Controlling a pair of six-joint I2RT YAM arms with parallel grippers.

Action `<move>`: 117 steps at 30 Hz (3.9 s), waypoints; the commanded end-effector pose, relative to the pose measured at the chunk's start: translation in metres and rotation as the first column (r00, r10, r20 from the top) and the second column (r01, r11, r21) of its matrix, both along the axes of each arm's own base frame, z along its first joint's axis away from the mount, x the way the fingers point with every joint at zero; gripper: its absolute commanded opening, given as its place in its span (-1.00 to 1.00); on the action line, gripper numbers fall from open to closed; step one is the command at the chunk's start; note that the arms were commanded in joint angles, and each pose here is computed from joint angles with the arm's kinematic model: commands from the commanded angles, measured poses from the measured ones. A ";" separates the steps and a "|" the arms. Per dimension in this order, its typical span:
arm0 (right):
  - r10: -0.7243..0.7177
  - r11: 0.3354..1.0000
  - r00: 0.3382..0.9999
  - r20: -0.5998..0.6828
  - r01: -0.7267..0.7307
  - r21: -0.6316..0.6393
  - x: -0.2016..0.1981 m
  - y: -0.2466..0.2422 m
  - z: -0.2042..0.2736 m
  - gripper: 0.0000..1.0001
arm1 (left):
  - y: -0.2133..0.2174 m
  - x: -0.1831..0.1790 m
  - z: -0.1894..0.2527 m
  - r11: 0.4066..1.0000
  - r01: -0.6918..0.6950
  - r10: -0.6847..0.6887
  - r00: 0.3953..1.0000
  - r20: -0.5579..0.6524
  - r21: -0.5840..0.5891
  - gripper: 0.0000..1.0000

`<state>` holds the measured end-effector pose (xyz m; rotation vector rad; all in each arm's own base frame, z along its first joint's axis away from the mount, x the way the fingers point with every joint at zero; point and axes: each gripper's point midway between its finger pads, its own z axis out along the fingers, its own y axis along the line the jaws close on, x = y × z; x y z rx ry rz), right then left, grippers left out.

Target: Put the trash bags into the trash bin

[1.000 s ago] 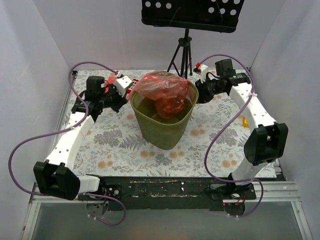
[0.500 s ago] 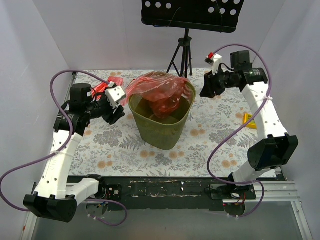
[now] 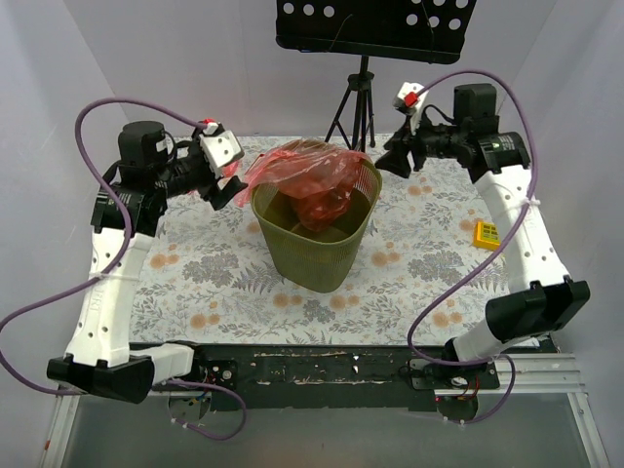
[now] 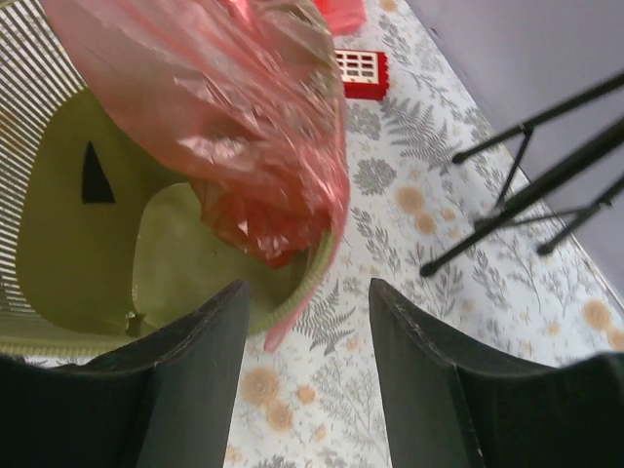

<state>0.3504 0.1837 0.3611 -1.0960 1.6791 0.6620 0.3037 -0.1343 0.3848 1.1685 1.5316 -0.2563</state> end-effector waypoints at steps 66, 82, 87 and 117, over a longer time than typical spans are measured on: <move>0.198 0.980 0.935 0.296 -0.187 -0.064 -0.005 0.067 0.006 -0.10 | -0.054 -0.003 0.007 0.964 0.266 -0.264 0.959 0.104 -0.010 -1.00; 0.266 0.964 0.835 0.482 -0.221 -0.148 -0.052 0.068 0.038 -0.97 | -0.036 -0.012 -0.003 0.979 0.196 -0.202 0.971 0.129 0.058 -0.72; 0.331 0.944 0.770 0.545 -0.272 -0.189 -0.112 0.065 0.021 -0.97 | -0.049 -0.021 0.006 0.963 0.271 -0.268 0.957 0.114 -0.006 0.16; 0.233 0.970 0.788 0.570 -0.144 -0.197 -0.116 0.053 0.019 -0.04 | -0.115 -0.026 -0.005 0.858 0.504 -0.513 0.843 -0.158 -0.096 -1.00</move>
